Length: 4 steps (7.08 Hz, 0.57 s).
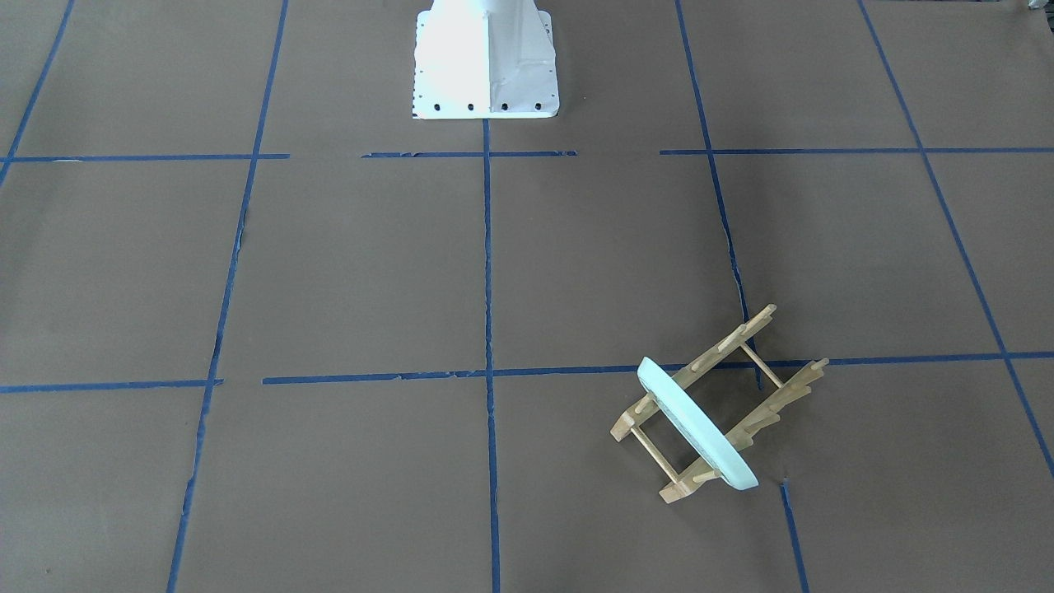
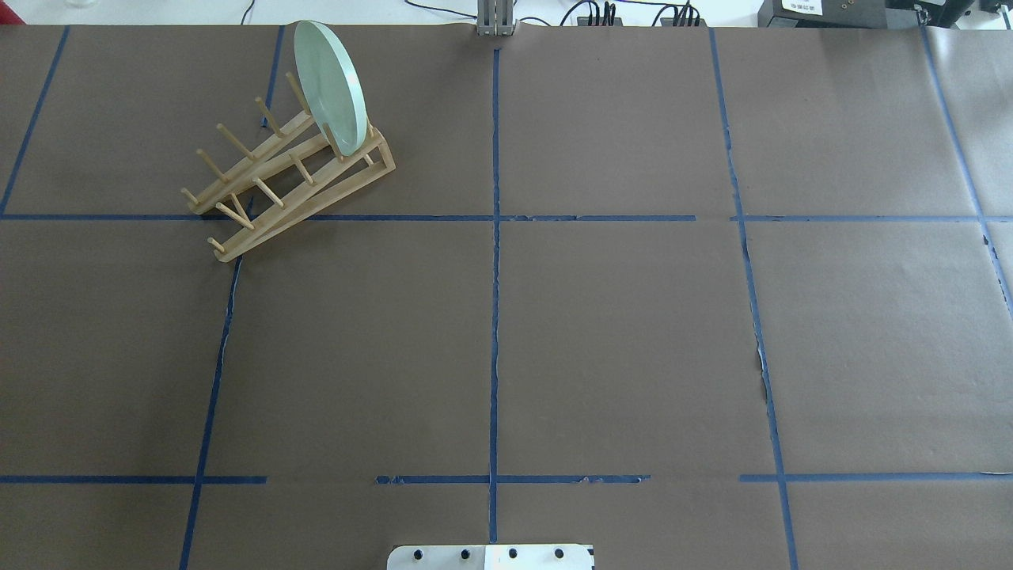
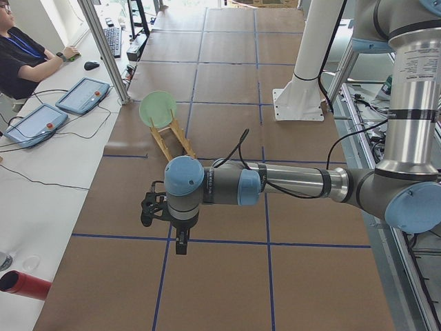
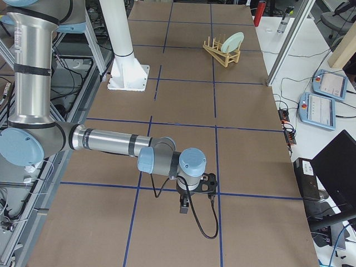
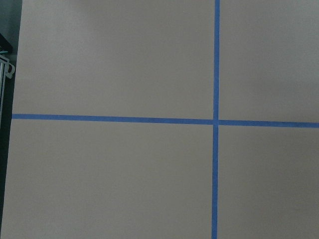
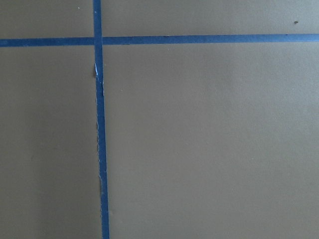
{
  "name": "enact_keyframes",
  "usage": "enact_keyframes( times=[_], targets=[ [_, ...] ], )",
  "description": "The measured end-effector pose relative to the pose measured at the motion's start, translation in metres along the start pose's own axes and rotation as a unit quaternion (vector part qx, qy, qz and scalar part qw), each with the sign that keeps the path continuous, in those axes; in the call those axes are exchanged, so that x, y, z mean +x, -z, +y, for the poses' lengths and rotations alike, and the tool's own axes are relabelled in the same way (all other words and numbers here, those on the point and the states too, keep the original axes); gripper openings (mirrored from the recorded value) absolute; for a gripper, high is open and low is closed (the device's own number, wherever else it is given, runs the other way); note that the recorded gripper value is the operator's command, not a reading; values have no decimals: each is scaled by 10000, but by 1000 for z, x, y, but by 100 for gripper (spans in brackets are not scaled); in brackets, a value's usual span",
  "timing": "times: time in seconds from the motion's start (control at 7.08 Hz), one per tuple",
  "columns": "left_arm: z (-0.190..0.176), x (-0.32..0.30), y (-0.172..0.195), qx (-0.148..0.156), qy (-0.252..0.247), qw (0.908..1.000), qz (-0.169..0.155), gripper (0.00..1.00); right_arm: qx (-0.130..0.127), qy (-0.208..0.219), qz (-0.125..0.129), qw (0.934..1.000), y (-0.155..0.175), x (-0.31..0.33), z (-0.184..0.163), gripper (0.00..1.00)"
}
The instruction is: Place plate on rack
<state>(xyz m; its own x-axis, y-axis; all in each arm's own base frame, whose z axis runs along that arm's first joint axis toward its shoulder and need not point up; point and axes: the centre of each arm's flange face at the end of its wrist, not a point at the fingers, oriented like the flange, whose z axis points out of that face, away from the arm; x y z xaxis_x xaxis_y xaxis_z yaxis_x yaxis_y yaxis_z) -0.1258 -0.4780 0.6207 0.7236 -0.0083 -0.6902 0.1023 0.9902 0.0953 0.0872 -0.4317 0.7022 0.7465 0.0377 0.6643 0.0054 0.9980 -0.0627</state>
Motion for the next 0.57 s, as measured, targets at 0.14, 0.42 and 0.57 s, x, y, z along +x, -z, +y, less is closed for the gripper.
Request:
enact_keyframes(
  times=[0.14,0.42,0.57],
  targets=[
    [-1,8,-8,-23,-109,9999,6,100,0,0,0,10000,0,0,0,100],
    [-2,18,-14,-62,-299,9995,16,100,0,-1,0,10000,0,0,0,100],
    [-2,19,-15,-73,-412,9991,24,100,1,-1,0,10000,0,0,0,100]
  ],
)
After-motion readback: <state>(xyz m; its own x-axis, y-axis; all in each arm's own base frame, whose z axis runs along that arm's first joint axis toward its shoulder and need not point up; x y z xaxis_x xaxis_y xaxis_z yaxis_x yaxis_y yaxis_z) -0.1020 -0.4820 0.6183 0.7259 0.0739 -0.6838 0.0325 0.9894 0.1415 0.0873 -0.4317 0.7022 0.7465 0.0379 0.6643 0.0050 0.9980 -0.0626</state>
